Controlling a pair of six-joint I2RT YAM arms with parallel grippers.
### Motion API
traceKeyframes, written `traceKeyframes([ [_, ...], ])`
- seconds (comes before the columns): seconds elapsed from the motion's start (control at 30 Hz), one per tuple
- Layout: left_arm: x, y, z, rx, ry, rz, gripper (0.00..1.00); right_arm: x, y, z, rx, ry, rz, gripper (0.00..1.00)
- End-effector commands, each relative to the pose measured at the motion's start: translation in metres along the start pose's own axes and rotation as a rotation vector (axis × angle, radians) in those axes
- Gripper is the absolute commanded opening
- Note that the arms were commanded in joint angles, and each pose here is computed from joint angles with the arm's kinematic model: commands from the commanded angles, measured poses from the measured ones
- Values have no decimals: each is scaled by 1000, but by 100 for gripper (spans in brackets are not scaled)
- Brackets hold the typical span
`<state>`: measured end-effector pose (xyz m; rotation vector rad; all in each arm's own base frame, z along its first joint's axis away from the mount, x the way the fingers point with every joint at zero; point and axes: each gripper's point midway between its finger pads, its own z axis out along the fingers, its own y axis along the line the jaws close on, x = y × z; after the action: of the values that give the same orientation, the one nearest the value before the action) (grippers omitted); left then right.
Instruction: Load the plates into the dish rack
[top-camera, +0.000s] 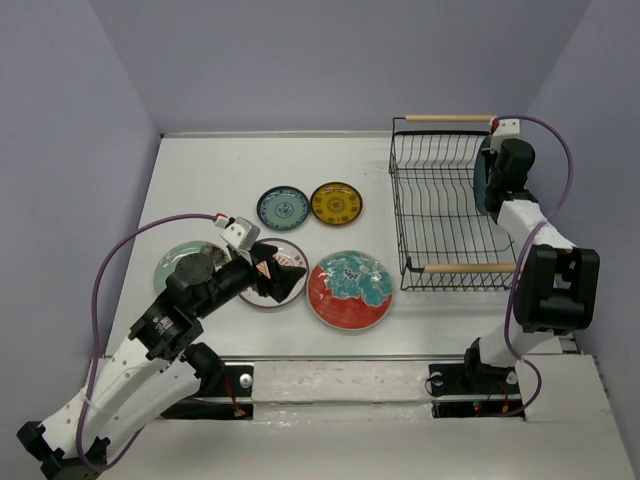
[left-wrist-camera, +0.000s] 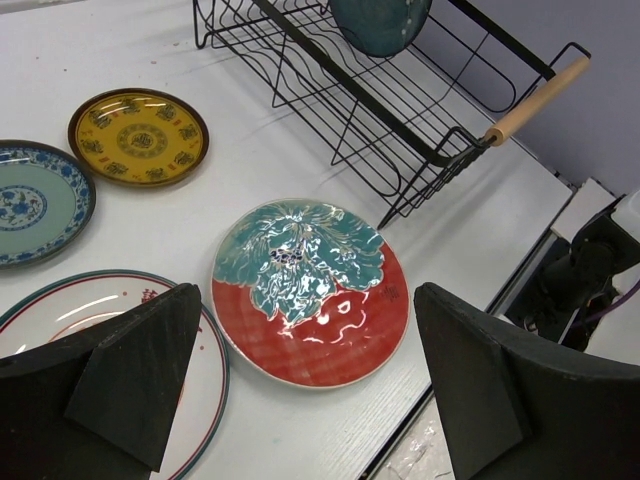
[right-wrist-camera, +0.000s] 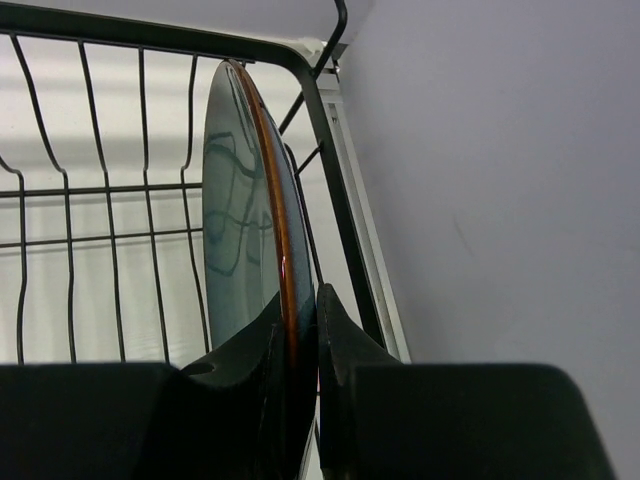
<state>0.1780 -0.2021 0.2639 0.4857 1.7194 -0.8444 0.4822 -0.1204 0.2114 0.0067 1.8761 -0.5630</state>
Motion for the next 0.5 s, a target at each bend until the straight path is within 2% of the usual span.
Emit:
traceKeyframes([
  [0.0, -18, -4, 0, 14, -52, 22, 99, -104, -57, -23, 175, -305, 113, 7],
  [0.47, -15, -2, 4, 8, -38, 18, 99, -68, -47, 4, 159, -218, 86, 7],
])
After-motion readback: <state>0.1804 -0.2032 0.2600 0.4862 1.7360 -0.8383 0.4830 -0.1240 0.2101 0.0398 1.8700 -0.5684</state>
